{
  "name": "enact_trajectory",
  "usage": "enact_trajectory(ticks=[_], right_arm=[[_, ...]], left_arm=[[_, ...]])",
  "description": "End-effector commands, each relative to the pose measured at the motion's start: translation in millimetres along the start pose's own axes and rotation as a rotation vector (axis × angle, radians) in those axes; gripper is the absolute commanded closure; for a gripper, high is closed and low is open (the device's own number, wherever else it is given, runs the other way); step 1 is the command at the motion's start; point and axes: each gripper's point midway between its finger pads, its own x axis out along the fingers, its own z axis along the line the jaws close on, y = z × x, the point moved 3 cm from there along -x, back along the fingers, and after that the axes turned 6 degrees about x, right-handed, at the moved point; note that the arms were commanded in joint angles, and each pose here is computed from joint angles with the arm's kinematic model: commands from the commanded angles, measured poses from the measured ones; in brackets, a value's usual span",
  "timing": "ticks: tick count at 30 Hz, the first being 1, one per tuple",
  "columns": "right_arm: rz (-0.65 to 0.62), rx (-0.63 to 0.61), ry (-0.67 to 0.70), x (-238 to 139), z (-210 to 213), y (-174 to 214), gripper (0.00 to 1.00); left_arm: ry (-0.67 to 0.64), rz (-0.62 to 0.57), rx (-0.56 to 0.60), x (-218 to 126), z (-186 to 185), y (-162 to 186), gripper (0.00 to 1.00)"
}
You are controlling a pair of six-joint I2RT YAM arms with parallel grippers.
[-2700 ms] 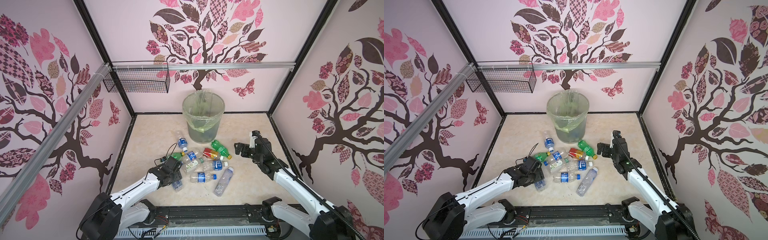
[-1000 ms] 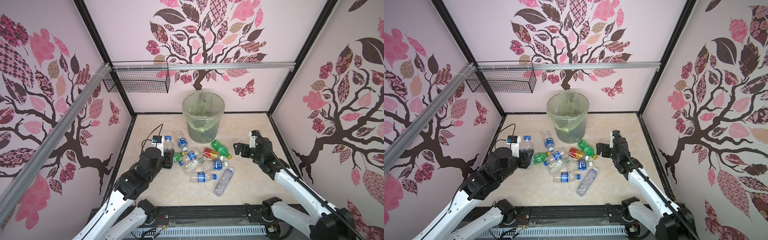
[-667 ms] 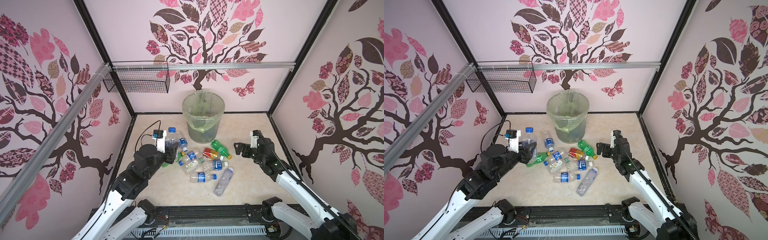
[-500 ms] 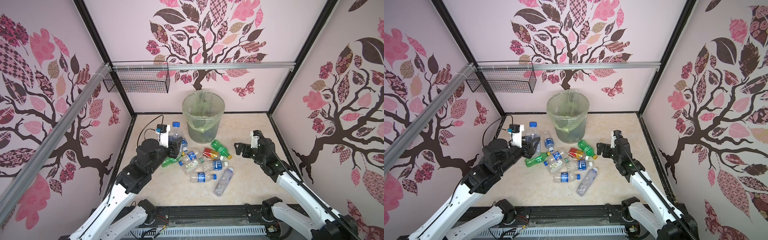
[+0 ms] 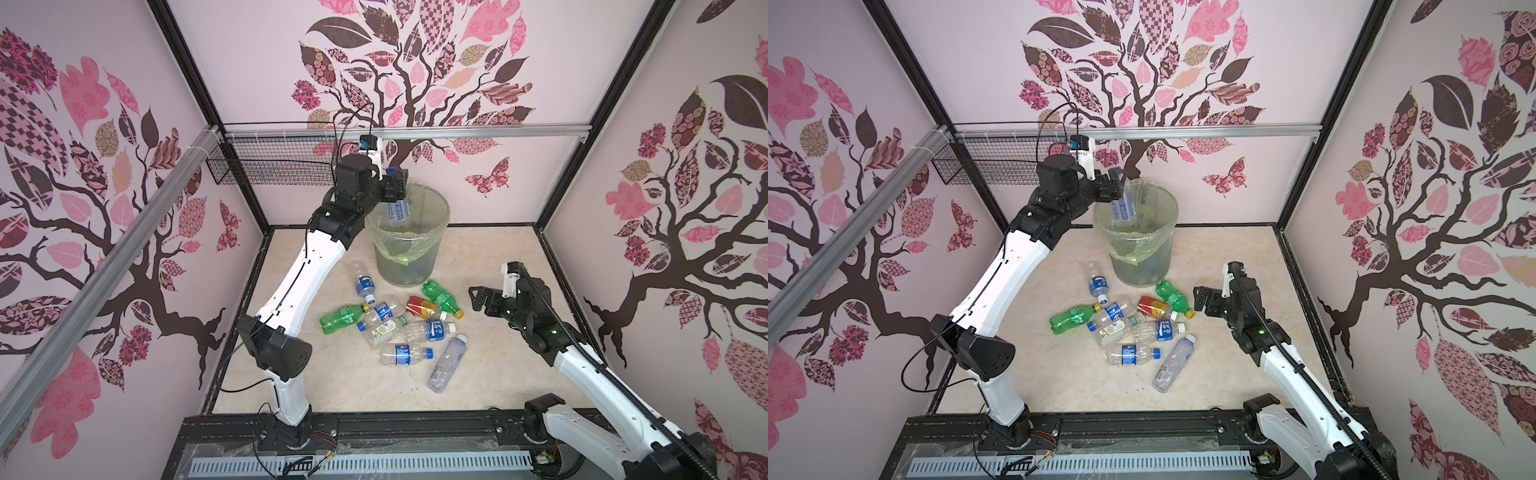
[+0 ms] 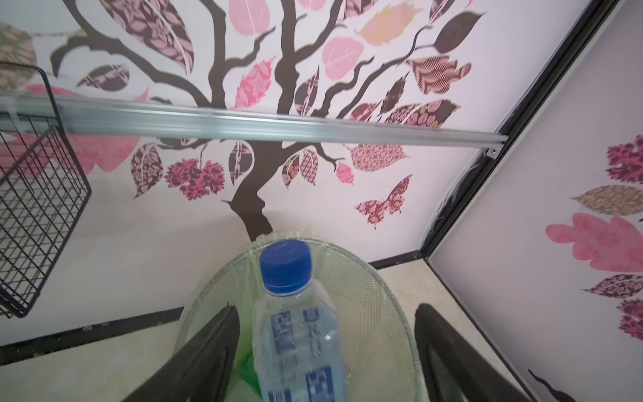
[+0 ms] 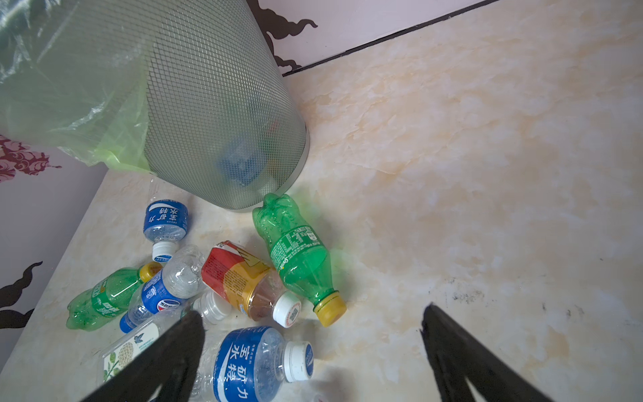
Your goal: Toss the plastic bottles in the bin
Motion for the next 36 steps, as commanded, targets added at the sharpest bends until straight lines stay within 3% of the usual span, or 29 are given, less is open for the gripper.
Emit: enact_trajectory(ticks=[1, 6, 18, 26, 36], right_arm=[[0.024, -0.013, -0.028, -2, 4, 3, 0.00], [0.120, -0.019, -0.164, 17, 23, 14, 0.00], [0.295, -0.078, -0.104, 63, 13, 32, 0.02], [0.360, -0.121, -0.107, 96, 17, 31, 0.10], [0.432, -0.126, -0.109, 147, 24, 41, 0.13]], left_arm=[[0.021, 0.045, -0.007, -35, -4, 2, 0.14], [-0.031, 0.048, 0.022, -93, 13, 36, 0.04], [-0.236, 0.180, 0.056, -217, 61, 142, 0.02], [-0.282, 0.230, 0.030, -250, 75, 199, 0.02], [-0.226, 0.245, -0.029, -252, 68, 214, 0.04]])
